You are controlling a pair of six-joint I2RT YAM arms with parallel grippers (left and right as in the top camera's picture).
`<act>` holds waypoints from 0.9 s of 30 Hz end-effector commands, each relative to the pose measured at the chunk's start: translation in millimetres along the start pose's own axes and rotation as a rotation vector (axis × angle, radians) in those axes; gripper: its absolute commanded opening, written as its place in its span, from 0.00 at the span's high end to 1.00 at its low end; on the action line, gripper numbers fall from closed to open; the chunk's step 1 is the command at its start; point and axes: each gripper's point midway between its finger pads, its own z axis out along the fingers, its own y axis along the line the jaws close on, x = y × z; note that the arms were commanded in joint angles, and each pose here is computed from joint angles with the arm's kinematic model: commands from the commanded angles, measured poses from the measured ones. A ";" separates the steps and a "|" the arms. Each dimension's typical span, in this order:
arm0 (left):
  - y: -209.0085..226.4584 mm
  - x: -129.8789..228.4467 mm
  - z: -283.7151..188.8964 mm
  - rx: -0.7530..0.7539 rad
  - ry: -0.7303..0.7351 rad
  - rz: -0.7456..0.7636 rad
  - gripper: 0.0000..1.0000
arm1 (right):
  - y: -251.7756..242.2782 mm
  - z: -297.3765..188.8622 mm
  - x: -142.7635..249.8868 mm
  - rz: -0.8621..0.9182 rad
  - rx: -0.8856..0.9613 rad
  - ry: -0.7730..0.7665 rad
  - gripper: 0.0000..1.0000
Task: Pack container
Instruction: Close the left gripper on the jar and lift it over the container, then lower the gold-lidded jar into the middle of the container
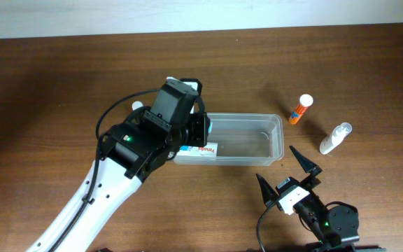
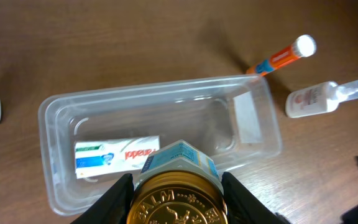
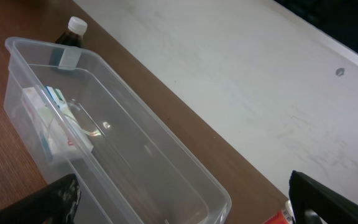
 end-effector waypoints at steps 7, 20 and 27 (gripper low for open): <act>0.4 1.5 38.2 -0.136 0.016 0.026 0.64 | -1.3 -0.4 2.9 0.008 0.011 0.008 0.02; 27.3 24.7 115.8 -0.287 0.121 0.019 0.65 | -1.3 -0.4 2.9 0.008 0.011 0.008 0.02; 38.7 37.8 139.1 -0.339 0.166 0.030 0.65 | -1.3 -0.4 2.9 0.008 0.011 0.008 0.02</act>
